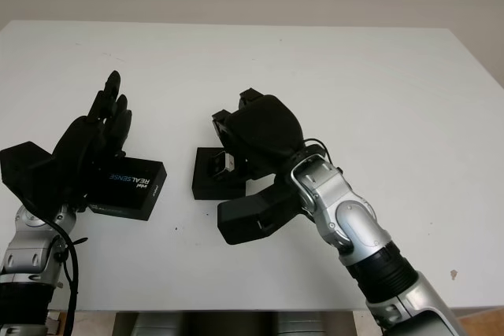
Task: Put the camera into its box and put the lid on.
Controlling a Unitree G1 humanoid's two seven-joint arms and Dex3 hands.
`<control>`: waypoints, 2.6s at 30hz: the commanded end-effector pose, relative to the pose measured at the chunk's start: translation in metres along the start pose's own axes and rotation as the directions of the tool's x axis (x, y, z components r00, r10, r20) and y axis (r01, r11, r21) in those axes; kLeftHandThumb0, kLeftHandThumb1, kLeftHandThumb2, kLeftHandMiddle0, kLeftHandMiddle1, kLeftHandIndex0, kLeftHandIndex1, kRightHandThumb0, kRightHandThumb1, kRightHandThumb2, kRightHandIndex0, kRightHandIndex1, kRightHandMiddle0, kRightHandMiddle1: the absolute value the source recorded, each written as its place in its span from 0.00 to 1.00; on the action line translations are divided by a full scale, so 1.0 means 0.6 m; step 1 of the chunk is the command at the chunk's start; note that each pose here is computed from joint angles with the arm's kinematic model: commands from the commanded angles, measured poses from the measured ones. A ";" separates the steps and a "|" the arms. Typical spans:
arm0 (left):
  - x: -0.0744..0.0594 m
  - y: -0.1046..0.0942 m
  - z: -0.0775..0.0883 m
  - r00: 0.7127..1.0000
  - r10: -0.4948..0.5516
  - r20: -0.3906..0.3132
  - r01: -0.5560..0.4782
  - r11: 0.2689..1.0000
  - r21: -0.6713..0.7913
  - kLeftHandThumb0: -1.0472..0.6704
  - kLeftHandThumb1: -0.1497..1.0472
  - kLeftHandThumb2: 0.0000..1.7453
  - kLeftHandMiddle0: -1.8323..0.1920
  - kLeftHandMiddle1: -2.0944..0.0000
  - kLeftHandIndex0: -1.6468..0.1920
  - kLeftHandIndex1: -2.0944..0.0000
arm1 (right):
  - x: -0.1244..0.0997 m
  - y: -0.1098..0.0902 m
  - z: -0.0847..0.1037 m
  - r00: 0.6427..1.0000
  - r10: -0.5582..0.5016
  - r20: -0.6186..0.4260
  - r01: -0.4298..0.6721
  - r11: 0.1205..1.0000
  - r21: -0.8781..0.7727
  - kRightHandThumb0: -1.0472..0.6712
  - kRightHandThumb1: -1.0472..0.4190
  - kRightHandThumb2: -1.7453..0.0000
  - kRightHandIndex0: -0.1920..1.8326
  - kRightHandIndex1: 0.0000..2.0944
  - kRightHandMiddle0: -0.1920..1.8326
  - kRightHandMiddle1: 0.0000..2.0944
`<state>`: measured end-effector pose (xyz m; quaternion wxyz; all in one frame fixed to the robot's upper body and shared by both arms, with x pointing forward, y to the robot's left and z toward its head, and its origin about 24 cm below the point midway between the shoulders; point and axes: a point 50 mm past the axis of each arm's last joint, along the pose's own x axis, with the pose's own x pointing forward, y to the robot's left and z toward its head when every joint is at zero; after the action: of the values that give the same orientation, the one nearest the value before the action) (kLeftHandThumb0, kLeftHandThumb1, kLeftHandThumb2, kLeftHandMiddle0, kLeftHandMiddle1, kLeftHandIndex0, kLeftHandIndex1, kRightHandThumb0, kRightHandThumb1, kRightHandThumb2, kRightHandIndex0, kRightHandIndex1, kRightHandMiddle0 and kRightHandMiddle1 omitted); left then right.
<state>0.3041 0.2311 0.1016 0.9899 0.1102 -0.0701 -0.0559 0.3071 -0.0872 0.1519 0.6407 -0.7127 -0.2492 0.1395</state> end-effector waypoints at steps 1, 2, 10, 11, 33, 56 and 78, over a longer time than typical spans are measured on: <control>0.004 0.000 0.007 1.000 0.003 0.019 -0.003 1.000 -0.001 0.10 1.00 0.29 1.00 1.00 1.00 1.00 | 0.004 -0.003 0.003 1.000 -0.003 0.009 0.003 1.000 -0.001 0.09 0.07 0.97 0.20 0.52 0.31 0.68; 0.004 0.000 0.007 1.000 0.004 0.018 -0.004 1.000 -0.003 0.09 1.00 0.29 1.00 1.00 1.00 1.00 | 0.004 -0.002 0.003 1.000 0.001 0.012 -0.001 1.000 -0.006 0.09 0.07 0.97 0.20 0.52 0.31 0.68; 0.003 0.000 0.007 1.000 0.005 0.018 -0.005 1.000 0.002 0.10 1.00 0.29 1.00 1.00 1.00 1.00 | 0.004 -0.001 0.007 1.000 0.017 0.019 -0.017 1.000 -0.016 0.08 0.07 0.97 0.19 0.55 0.30 0.66; 0.003 0.000 0.007 1.000 0.005 0.018 -0.005 1.000 0.004 0.10 1.00 0.29 1.00 1.00 1.00 1.00 | 0.004 -0.001 0.007 1.000 0.016 0.020 -0.015 1.000 -0.018 0.08 0.07 0.97 0.18 0.55 0.30 0.66; 0.002 -0.001 0.006 1.000 0.012 0.023 -0.012 1.000 0.000 0.10 1.00 0.29 1.00 1.00 1.00 1.00 | 0.008 -0.023 0.000 1.000 -0.011 0.013 0.012 0.999 -0.048 0.10 0.08 0.97 0.21 0.47 0.31 0.55; 0.003 0.000 0.007 1.000 0.011 0.021 -0.011 1.000 -0.001 0.10 1.00 0.29 1.00 1.00 1.00 1.00 | 0.008 -0.015 0.010 0.999 0.016 0.031 -0.014 0.999 -0.052 0.08 0.07 0.97 0.21 0.49 0.31 0.61; 0.002 0.001 0.008 1.000 0.007 0.021 -0.007 1.000 0.003 0.10 1.00 0.29 1.00 1.00 1.00 1.00 | 0.008 0.012 0.018 0.996 0.070 0.052 -0.067 0.996 -0.060 0.15 0.06 0.97 0.19 0.58 0.33 0.66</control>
<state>0.3040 0.2311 0.1028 0.9899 0.1093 -0.0734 -0.0524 0.3081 -0.0776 0.1497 0.6104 -0.7345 -0.2493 0.1607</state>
